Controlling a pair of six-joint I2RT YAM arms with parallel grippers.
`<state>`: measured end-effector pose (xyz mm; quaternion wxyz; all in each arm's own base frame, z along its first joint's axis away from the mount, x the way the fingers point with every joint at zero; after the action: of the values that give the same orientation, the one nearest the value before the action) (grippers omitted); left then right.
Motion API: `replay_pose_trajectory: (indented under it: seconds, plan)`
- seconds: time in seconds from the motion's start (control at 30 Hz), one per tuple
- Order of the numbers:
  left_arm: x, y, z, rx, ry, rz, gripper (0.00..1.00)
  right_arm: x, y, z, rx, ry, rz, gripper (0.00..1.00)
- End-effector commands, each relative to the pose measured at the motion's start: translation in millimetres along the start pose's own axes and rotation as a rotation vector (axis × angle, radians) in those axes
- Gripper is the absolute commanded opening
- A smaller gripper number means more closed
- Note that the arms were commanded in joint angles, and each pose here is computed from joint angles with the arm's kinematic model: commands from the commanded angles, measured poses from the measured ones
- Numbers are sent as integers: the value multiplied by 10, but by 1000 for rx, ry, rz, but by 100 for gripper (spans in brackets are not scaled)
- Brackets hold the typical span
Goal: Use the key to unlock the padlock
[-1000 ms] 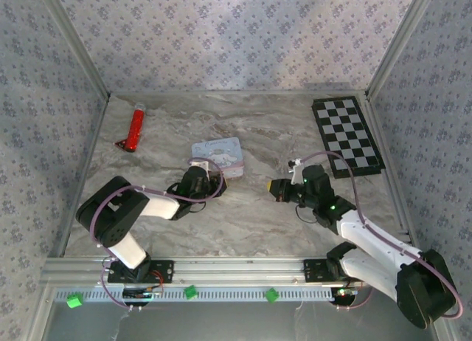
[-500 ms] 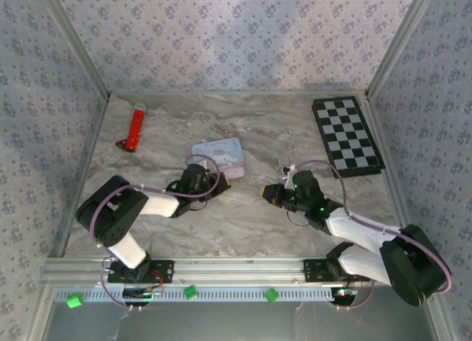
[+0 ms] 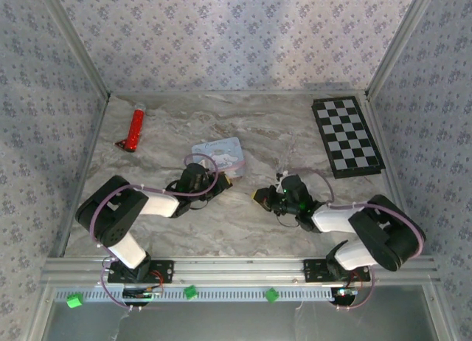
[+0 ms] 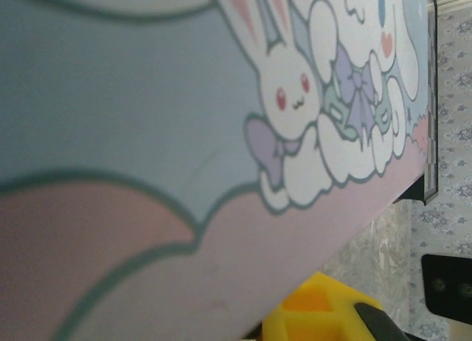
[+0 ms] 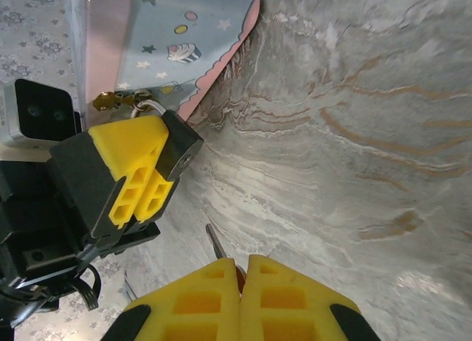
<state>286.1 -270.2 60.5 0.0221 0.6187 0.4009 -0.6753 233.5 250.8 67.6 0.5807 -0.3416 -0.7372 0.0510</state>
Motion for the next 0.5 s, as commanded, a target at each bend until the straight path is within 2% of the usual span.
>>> replay_pose_trajectory:
  seconds: [0.0,0.23,0.47]
  plan:
    - [-254,-42,15,30,-32,90,7,147,75,-65,-36,51,-75,0]
    - [-297,-39,24,40,-40,103,7,178,270,-70,-31,144,-157,0]
    - [-276,-35,24,41,-46,95,7,108,337,-46,-30,165,-160,0]
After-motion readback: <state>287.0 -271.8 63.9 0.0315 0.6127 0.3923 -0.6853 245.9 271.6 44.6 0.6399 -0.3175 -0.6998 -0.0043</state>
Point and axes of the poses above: each hand's point on the last joint's axis, 136 mm out from that joint toward the fingers, its own y axis out along the fingers, its own x axis along the line the jaws close on, z = x × y, the point moved 1 cm from there along -y, back along the fingers, and after that the axes turned 12 degrees about -y, right-handed, at the moved point
